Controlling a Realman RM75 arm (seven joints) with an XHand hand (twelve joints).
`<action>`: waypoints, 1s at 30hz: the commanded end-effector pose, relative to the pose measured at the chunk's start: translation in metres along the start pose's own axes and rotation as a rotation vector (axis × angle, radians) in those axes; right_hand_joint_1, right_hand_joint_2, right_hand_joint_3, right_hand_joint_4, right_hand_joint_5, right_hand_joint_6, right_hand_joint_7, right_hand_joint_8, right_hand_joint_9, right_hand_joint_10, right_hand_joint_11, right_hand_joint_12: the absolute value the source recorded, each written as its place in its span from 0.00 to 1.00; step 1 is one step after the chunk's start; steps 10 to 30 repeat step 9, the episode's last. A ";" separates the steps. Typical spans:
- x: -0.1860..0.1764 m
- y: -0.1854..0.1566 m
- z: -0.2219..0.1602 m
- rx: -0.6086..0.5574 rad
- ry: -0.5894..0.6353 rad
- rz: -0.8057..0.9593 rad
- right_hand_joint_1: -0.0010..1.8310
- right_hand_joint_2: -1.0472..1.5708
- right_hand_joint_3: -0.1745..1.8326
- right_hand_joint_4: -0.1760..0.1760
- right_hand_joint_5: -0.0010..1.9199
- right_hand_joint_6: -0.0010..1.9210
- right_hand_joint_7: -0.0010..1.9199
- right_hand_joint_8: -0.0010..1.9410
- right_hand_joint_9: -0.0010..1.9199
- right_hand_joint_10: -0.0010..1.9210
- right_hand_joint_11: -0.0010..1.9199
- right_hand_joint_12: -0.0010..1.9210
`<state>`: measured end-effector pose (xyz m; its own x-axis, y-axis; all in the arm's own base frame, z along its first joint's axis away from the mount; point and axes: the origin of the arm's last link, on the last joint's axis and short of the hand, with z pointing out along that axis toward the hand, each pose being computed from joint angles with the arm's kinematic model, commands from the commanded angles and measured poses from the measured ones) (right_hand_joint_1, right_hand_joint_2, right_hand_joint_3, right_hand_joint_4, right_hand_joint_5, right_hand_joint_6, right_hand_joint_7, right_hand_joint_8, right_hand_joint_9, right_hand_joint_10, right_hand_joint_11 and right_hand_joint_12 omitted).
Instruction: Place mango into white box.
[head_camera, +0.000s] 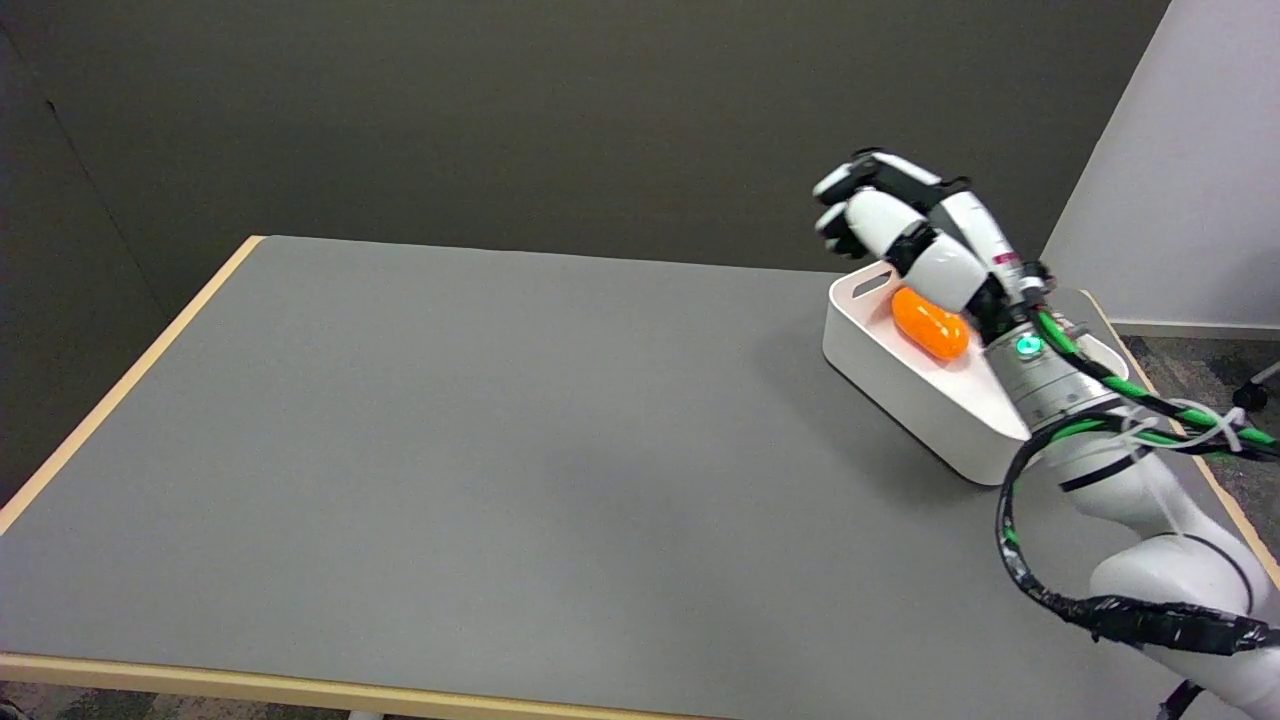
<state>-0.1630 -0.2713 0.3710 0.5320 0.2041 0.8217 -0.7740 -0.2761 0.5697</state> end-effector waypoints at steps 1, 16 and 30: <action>-0.088 -0.044 -0.001 0.061 -0.281 0.338 0.11 0.69 0.55 1.00 0.24 0.58 0.36 0.54 0.35 0.63 0.27 0.81; -0.094 -0.049 0.003 0.076 -0.288 0.337 0.13 0.68 0.55 1.00 0.24 0.58 0.36 0.54 0.35 0.63 0.27 0.81; -0.094 -0.049 0.003 0.076 -0.288 0.337 0.13 0.68 0.55 1.00 0.24 0.58 0.36 0.54 0.35 0.63 0.27 0.81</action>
